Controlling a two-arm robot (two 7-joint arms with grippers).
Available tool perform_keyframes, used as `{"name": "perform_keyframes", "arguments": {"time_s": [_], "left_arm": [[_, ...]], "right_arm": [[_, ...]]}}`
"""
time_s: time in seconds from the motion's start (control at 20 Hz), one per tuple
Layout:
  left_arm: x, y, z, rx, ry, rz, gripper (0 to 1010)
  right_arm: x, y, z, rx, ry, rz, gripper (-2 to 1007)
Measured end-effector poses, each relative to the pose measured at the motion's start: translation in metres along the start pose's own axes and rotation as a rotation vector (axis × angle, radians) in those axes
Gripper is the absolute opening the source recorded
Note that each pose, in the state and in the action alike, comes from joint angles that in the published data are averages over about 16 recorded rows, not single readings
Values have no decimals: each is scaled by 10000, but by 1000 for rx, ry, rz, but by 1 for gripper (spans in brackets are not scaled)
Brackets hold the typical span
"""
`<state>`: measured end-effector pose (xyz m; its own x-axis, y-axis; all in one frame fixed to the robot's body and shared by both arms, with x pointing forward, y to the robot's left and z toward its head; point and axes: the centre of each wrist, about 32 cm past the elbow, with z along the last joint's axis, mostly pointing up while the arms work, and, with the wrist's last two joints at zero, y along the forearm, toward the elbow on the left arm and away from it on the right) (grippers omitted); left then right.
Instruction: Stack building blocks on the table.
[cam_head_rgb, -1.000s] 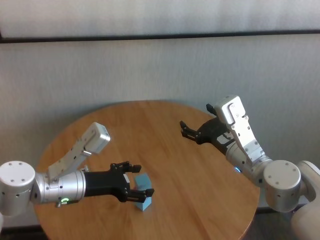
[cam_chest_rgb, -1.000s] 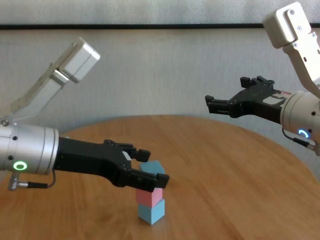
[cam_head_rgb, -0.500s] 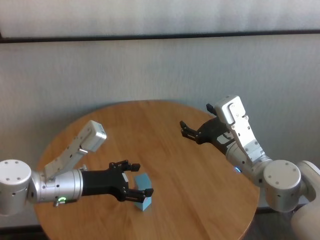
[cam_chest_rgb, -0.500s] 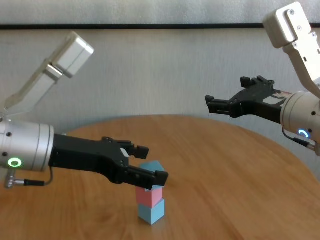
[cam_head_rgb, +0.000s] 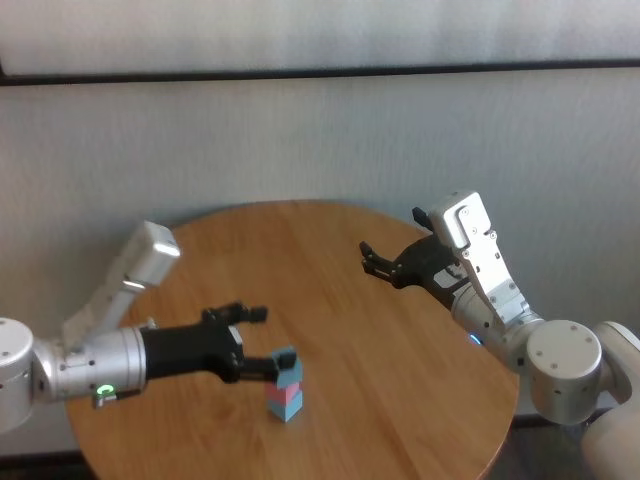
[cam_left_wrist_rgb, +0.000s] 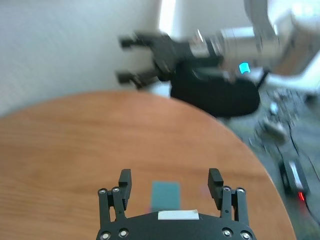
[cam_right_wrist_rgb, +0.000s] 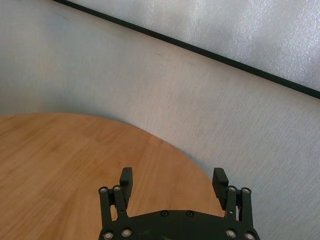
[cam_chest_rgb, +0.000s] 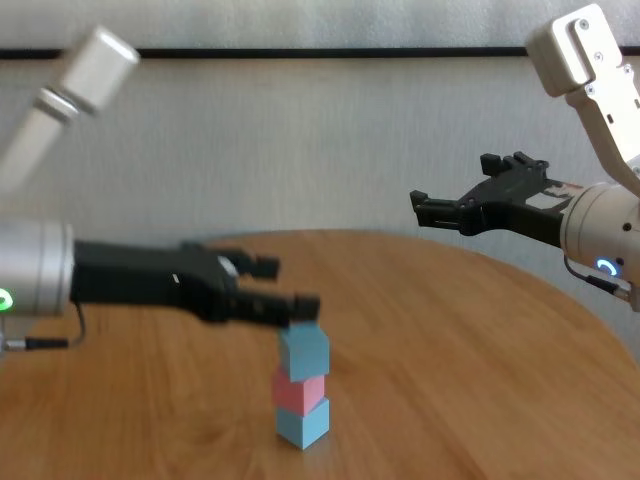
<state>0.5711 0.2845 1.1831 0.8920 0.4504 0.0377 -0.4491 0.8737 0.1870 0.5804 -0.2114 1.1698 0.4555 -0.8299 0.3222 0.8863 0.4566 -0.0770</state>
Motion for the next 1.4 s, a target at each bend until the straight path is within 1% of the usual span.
{"name": "perform_keyframes", "arguments": {"time_s": [0.2, 0.35, 0.45, 0.6, 0.75, 0.95, 1.15, 1.4], "left_arm": [[-34, 102, 23, -96, 1, 87, 1002], [-70, 172, 36, -164, -2, 164, 1002], [-101, 216, 42, -203, -9, 220, 1002], [-146, 262, 48, -243, -24, 286, 1002], [-184, 283, 53, -263, -38, 325, 1002], [-219, 291, 54, -264, -48, 353, 1002], [-236, 295, 54, -262, -55, 366, 1002], [-234, 290, 53, -259, -55, 360, 1002]], "right_arm": [[0, 0, 0, 0, 0, 0, 1005], [0, 0, 0, 0, 0, 0, 1005], [0, 0, 0, 0, 0, 0, 1005], [0, 0, 0, 0, 0, 0, 1005], [0, 0, 0, 0, 0, 0, 1005], [0, 0, 0, 0, 0, 0, 1005], [0, 0, 0, 0, 0, 0, 1005], [0, 0, 0, 0, 0, 0, 1005]]}}
